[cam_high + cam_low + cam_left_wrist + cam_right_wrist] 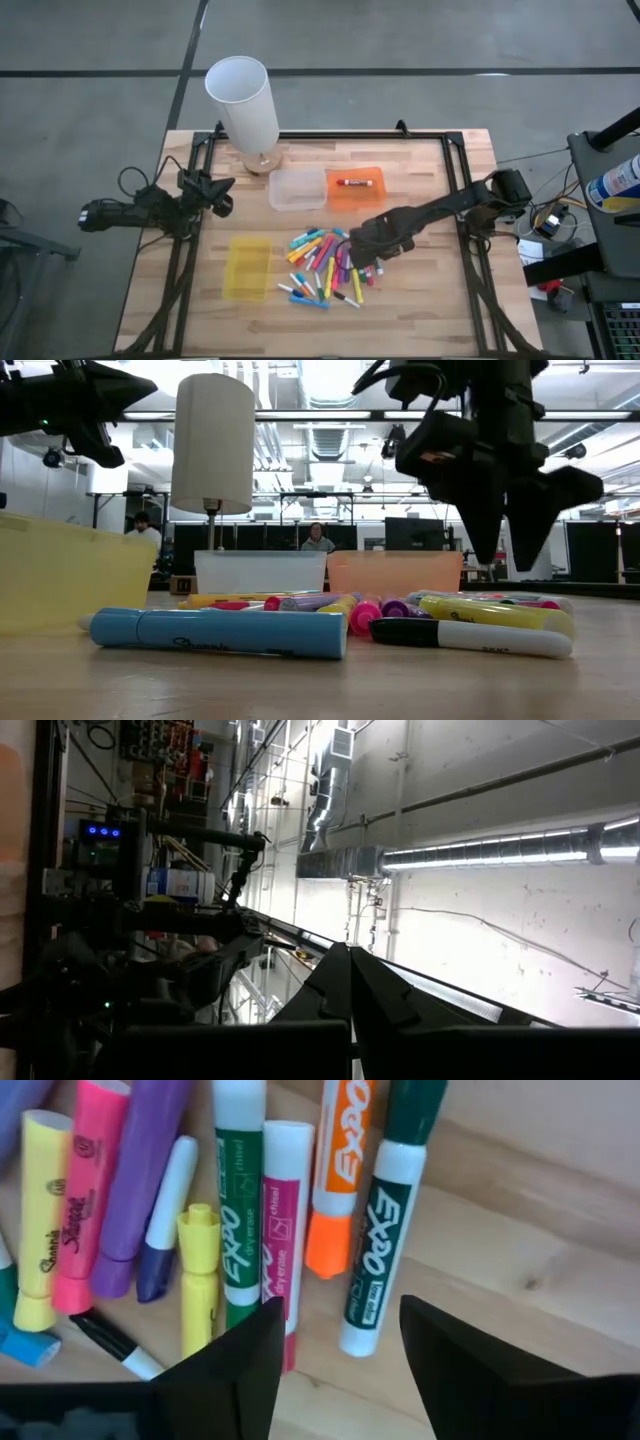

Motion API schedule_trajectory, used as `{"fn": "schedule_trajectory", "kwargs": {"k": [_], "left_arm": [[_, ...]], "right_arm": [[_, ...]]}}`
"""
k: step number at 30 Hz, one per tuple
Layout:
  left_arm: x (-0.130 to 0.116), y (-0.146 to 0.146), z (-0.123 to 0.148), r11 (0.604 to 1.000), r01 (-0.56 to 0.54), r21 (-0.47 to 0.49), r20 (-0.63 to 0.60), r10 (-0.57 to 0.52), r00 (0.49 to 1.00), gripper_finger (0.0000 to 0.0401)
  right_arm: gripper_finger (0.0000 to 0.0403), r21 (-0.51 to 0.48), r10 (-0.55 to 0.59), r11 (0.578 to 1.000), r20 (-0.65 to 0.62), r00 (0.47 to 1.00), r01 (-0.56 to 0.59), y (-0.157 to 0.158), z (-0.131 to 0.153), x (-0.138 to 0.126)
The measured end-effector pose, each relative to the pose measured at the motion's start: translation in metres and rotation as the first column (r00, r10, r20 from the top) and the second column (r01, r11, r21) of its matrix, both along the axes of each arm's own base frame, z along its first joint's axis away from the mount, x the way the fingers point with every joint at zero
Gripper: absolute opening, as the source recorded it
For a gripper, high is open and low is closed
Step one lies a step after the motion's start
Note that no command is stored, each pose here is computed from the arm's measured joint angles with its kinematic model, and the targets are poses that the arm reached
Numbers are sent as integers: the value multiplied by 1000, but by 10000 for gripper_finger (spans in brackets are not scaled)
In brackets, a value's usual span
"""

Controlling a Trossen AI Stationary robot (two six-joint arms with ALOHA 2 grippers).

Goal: Pick & Place Markers
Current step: Put the dark green marker into the orange bin

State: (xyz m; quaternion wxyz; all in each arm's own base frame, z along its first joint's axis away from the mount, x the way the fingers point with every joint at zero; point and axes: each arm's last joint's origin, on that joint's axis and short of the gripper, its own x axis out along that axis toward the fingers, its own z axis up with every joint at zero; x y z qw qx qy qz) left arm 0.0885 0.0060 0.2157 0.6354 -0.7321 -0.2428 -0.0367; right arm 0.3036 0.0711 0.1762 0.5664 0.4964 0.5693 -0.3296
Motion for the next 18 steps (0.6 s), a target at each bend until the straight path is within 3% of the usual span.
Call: {"fn": "schedule_trajectory", "kwargs": {"k": [18], "left_arm": [[0, 0, 0, 1000, -1, 1, -4, 1, 1000, 0]], "right_arm": [[155, -4, 6, 1000, -21, 1000, -6, 5, -30, -18]]}}
